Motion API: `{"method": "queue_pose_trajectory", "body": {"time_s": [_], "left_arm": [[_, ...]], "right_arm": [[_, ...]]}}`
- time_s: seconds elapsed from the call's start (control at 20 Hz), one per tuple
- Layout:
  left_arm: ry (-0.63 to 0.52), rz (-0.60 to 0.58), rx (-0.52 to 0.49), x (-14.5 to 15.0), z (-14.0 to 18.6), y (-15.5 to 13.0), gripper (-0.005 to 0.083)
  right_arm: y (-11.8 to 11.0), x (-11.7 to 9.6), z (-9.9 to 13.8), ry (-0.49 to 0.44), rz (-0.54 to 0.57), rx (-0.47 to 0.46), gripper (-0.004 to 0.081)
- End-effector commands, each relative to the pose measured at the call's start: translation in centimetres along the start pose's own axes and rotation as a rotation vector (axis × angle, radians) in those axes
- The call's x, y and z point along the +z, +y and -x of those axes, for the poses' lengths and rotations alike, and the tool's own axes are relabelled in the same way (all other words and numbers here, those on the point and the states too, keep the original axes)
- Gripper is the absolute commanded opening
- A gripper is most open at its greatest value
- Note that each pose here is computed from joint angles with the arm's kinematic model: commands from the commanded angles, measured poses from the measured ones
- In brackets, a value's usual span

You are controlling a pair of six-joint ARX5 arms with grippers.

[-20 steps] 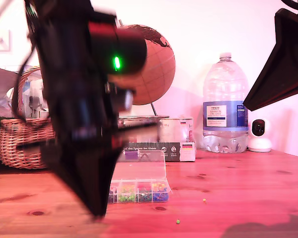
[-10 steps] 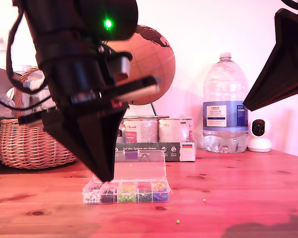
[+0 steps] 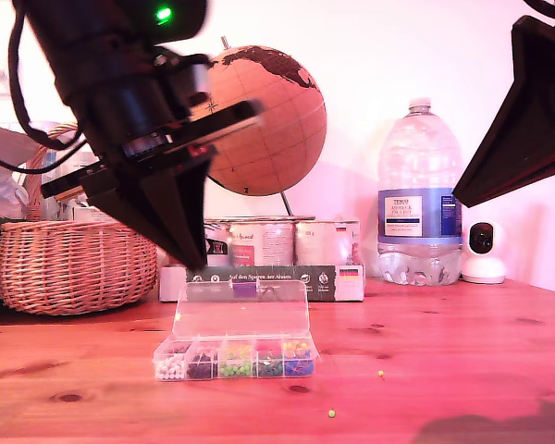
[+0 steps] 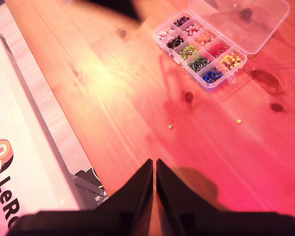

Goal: Sort the loose pins on the table into their correct compartments

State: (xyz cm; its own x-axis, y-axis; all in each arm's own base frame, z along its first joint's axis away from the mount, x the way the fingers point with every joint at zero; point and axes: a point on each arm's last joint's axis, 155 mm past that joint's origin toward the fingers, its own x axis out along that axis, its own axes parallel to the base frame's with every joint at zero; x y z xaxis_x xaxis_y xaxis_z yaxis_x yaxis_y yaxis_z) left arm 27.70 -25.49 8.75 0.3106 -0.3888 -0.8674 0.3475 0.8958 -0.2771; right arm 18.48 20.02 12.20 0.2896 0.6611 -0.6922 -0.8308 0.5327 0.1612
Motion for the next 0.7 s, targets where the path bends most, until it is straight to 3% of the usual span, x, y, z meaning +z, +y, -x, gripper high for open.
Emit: {"method": "queue_pose_trajectory", "body": {"time_s": [0.0,0.4,0.65], "left_arm": [[-0.038,-0.013,-0.03,1.4,0.1,-0.1,-0.0023],[-0.044,-0.01,-0.051,3.4,-1.3,0.6,-0.0024],[0.041,-0.026,-0.001,4.1,-2.6,0.9,-0.0023]], "right_arm": [[0.2,0.3,0.1,-0.009,0.005,0.006,-0.0013],[0.1,0.5,0.1,-0.017,0.009,0.004,-0.0013],[0.1,0.5,0.1,-0.017,0.009,0.004,-0.0013]]}}
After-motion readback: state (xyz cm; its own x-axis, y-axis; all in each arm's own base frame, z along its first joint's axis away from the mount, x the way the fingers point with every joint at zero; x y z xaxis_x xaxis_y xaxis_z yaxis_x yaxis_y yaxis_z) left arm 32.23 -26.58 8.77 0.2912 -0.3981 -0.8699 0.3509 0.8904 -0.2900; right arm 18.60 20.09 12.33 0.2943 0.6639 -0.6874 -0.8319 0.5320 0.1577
